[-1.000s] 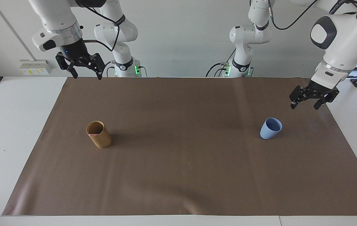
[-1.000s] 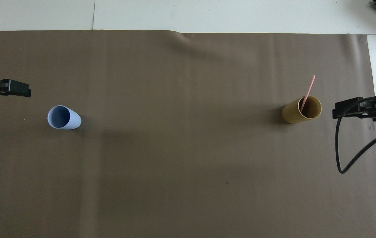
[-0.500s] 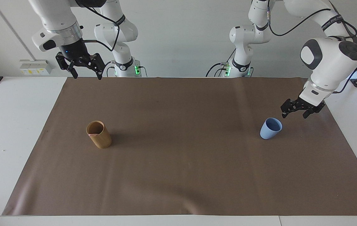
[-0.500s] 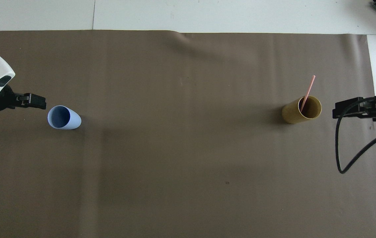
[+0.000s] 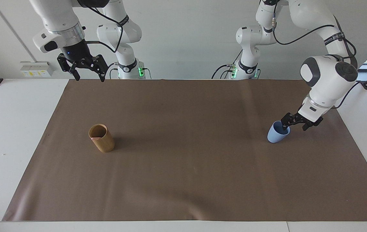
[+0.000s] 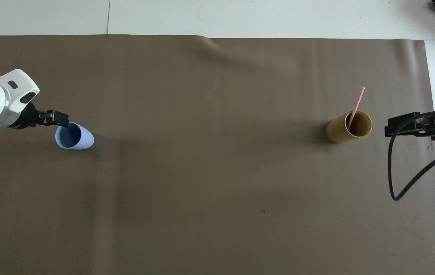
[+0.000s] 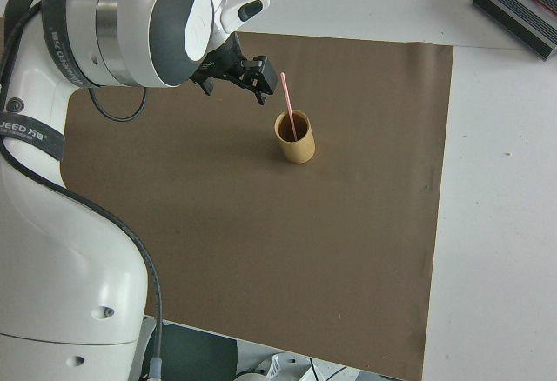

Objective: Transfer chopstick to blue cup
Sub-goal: 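Reach the left gripper forward to the rim of the blue cup, then close the left gripper on the blue cup rim, then carry the blue cup with the left gripper while the right gripper grasps the straw, then release the blue cup with the left gripper while the right gripper holds the straw, then lift the pink straw from the yellow cup and carry it over the blue cup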

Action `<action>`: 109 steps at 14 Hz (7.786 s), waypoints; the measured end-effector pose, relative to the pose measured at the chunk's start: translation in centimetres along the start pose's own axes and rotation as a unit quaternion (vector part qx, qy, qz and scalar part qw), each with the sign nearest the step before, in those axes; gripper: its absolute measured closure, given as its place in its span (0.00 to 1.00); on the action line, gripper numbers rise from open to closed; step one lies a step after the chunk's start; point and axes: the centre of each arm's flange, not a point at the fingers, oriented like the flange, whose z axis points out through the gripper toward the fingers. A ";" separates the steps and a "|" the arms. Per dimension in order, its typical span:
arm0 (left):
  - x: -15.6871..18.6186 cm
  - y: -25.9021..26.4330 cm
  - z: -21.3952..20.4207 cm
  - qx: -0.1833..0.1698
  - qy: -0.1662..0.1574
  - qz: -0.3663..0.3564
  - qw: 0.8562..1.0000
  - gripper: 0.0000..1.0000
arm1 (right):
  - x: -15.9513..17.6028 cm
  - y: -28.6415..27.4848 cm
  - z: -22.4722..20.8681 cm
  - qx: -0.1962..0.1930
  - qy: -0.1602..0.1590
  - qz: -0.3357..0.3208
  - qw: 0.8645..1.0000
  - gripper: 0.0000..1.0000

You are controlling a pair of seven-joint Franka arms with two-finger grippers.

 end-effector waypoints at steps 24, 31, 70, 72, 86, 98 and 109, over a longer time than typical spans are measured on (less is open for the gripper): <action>-0.7 -0.3 6.9 -0.020 -0.004 -0.012 1.000 0.95 | 1.5 2.3 3.0 0.000 0.011 0.018 1.000 0.00; -0.5 3.4 5.1 -0.023 0.009 0.017 1.000 0.95 | 1.8 2.1 2.9 0.001 0.024 0.016 1.000 0.00; -9.3 33.8 -3.3 -0.027 0.010 0.033 0.999 0.00 | 11.9 1.5 17.3 0.001 0.077 -0.095 0.992 0.41; -7.4 28.1 -5.6 -0.029 0.021 0.033 0.999 0.00 | 11.9 1.5 17.5 0.001 0.077 -0.095 0.993 0.41; -3.7 3.5 -22.8 -0.013 0.041 0.041 0.998 0.00 | 12.0 1.6 18.0 0.000 0.078 -0.094 0.993 0.85; -4.5 3.6 -22.4 -0.015 0.005 0.044 0.999 0.00 | 10.8 2.0 13.7 -0.001 0.085 -0.091 0.992 0.91; -4.5 3.6 -22.4 -0.015 0.005 0.044 0.999 0.00 | 5.0 1.5 0.7 -0.004 0.120 -0.107 0.987 0.91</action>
